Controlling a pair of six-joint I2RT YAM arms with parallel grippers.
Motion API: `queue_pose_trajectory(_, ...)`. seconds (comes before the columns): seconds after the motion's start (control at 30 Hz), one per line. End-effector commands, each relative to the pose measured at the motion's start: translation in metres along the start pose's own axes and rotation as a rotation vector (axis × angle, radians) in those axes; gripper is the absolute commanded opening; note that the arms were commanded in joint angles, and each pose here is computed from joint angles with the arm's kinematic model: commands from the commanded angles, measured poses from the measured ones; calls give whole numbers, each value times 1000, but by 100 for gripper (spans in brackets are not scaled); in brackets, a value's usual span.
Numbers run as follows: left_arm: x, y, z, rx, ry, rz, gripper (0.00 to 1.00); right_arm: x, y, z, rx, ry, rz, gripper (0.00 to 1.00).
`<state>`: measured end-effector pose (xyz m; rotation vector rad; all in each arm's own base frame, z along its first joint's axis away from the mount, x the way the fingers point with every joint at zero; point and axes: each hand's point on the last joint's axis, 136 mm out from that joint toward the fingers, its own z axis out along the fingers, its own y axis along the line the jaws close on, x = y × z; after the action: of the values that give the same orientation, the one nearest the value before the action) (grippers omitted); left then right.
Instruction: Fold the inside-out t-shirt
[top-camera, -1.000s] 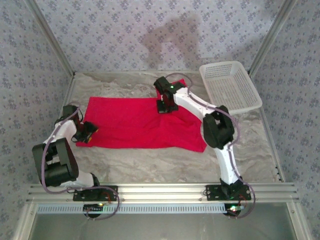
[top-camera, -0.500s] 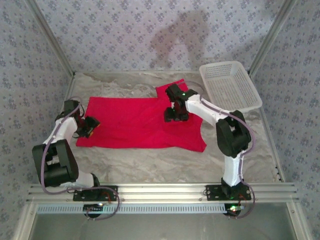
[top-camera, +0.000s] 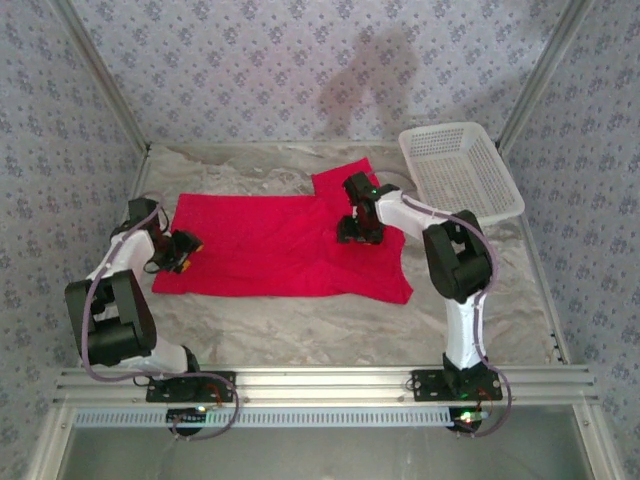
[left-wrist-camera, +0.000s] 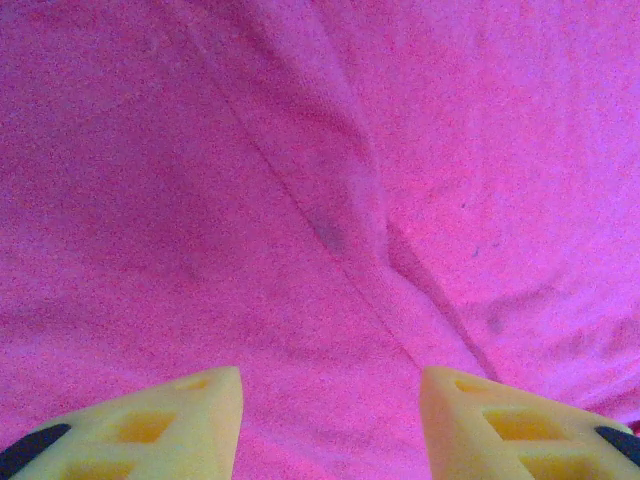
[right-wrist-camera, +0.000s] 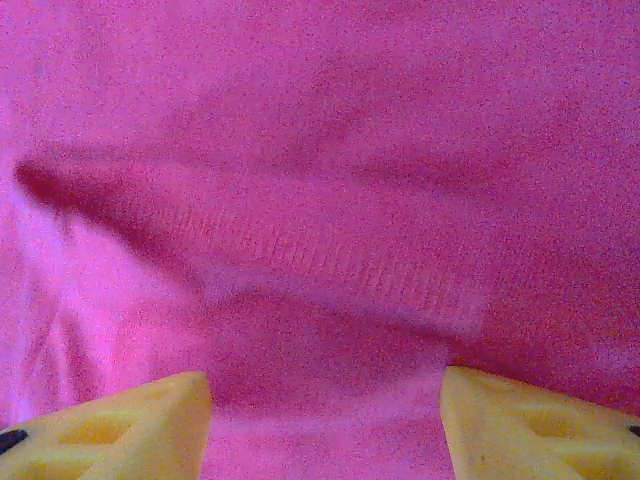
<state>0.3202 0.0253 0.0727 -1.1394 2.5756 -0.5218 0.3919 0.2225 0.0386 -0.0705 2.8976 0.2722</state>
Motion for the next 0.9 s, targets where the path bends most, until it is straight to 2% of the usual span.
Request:
queue_pose_trajectory(0.0, 0, -2, -9, 18, -11, -2, 50, -33, 2, -10, 45, -75, -28, 63)
queue_pose_trajectory(0.2, -1, 1, -9, 13, -10, -4, 50, -62, 10, -26, 46, -135, -25, 64)
queue_pose_trajectory(0.27, -1, 1, -10, 15, -11, -3, 50, -57, 9, -37, 45, -132, -29, 64)
queue_pose_trajectory(0.43, -2, 3, -12, 16, -22, -4, 50, -21, -6, -51, 33, -109, -28, 65)
queue_pose_trajectory(0.67, -1, 1, -6, 34, -10, -16, 50, 20, -20, -31, -14, -46, 0, 66)
queue_pose_trajectory(0.87, 0, 2, -7, 34, -10, -17, 50, -2, -12, -8, -33, -57, 13, 66)
